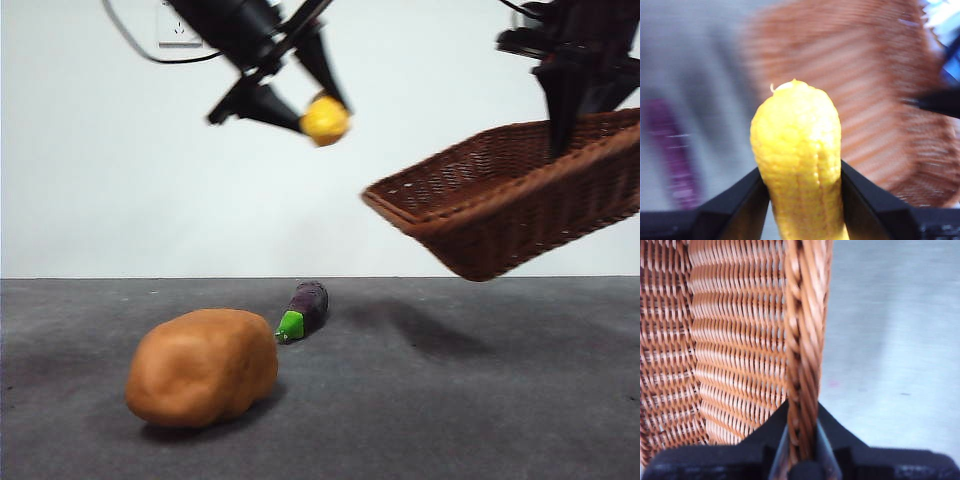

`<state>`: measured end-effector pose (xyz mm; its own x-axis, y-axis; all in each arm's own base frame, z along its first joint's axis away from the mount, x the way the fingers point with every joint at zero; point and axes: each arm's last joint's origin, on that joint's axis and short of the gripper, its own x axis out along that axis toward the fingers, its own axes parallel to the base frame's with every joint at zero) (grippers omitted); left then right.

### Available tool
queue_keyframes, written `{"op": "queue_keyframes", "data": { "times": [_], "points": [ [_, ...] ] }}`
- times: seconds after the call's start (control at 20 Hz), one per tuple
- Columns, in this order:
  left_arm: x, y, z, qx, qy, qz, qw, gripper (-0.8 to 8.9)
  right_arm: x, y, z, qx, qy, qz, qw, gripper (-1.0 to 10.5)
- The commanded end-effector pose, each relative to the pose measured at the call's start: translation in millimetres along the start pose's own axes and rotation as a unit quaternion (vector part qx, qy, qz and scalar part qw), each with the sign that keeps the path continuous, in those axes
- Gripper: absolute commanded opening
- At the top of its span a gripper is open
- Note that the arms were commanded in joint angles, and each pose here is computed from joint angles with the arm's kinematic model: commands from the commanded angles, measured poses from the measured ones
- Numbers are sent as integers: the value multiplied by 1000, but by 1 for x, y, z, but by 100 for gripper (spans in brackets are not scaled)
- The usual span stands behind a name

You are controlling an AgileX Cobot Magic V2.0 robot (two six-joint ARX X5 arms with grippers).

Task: Help me put the vegetables on the table into the basket

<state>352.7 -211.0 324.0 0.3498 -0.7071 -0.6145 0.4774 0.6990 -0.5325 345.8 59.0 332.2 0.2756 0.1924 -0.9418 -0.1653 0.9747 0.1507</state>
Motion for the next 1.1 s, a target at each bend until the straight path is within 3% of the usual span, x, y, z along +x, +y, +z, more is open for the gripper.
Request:
{"op": "queue_keyframes", "data": {
  "times": [0.05,0.35,0.5,0.55,0.85,0.95,1.1],
  "points": [
    [18,-13,-10,10,19,4,1000,-9,2,20,-3,-17,11,18,1000,-12],
    [37,-20,-27,-35,53,77,995,31,6,57,-9,-55,23,34,998,-12],
    [35,-16,-27,-55,50,95,993,412,6,60,-12,-57,36,44,997,-12],
    [35,-16,-27,-54,48,95,993,473,6,60,-12,-57,38,46,997,-12],
    [26,-20,-27,-39,59,82,994,471,6,59,-13,-55,45,43,997,-12],
    [7,-29,-33,2,78,109,991,471,6,53,-12,-49,44,41,997,-12],
    [-24,-57,-53,97,107,192,971,471,4,42,-10,-37,41,36,998,-12]
  ]
}}
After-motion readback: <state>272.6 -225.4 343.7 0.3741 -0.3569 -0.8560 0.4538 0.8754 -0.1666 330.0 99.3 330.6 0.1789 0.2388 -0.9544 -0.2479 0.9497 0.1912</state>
